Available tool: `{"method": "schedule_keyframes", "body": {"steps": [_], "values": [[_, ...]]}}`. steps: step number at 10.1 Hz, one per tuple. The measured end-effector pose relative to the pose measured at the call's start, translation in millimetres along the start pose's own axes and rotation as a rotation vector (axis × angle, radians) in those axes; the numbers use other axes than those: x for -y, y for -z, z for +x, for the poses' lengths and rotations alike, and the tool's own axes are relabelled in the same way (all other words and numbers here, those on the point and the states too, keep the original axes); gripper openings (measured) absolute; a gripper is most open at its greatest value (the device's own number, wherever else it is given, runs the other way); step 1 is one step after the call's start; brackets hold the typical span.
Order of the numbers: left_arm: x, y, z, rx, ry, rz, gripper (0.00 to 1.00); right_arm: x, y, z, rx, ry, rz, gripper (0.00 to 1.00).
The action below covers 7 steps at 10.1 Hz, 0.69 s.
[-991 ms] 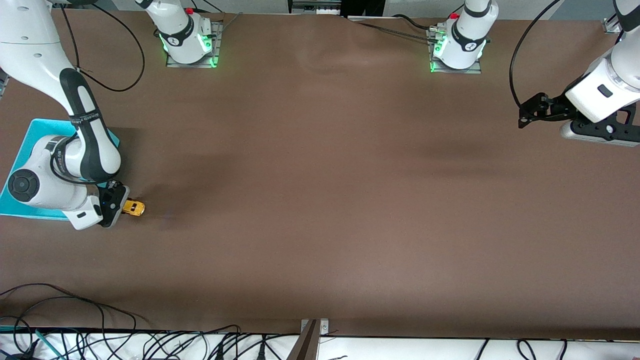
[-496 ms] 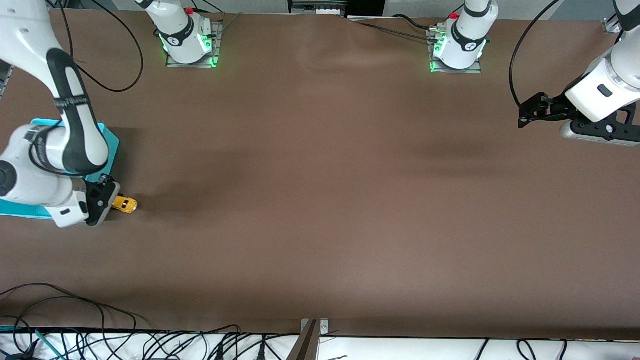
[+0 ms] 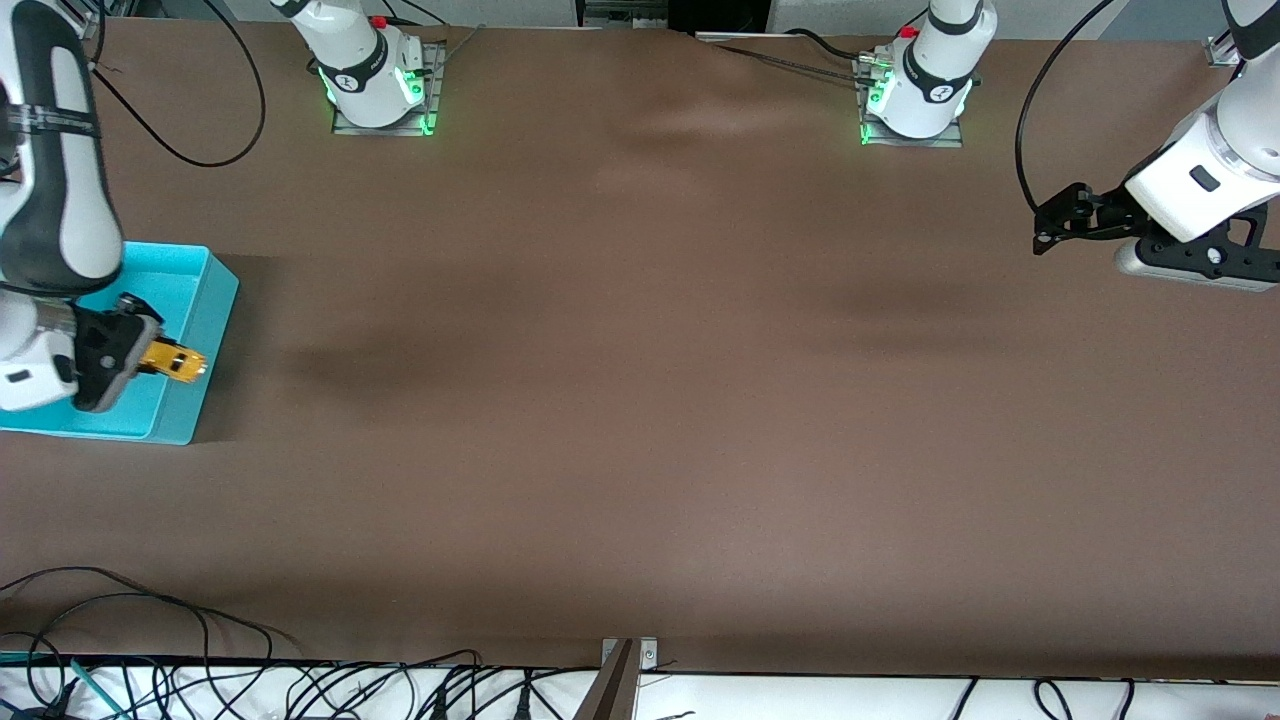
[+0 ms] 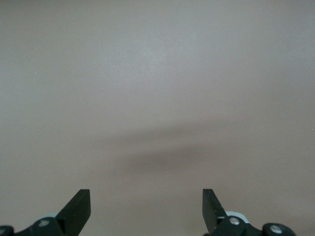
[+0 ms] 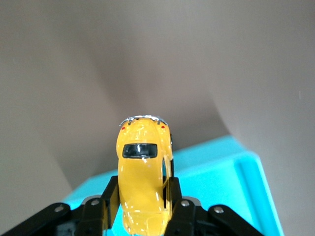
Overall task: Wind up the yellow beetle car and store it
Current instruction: 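Lower the held car into the blue bin with the right gripper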
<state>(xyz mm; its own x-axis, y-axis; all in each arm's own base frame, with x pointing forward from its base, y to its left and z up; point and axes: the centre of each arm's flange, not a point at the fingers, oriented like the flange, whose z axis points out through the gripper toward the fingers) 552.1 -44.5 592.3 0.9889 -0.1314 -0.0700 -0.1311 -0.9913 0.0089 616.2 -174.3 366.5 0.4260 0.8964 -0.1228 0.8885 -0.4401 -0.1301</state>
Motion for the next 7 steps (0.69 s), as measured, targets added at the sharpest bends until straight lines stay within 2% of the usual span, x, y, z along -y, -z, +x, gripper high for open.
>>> {"method": "schedule_keyframes", "body": {"steps": [3,5,7], "values": [[0.6,0.1,-0.1,0.0,0.001,0.0,1.0,-14.9,-30.7,-82.6,0.016,-0.043,-0.007,0.44],[1.1,0.1,-0.1,0.0,0.002,0.0,1.0,-22.8,-82.0,-104.9,-0.012,-0.045,-0.035,0.44],[0.9,0.1,-0.1,0.0,0.002,0.0,1.0,-18.7,-120.4,-106.5,-0.019,-0.042,-0.026,0.44]]}}
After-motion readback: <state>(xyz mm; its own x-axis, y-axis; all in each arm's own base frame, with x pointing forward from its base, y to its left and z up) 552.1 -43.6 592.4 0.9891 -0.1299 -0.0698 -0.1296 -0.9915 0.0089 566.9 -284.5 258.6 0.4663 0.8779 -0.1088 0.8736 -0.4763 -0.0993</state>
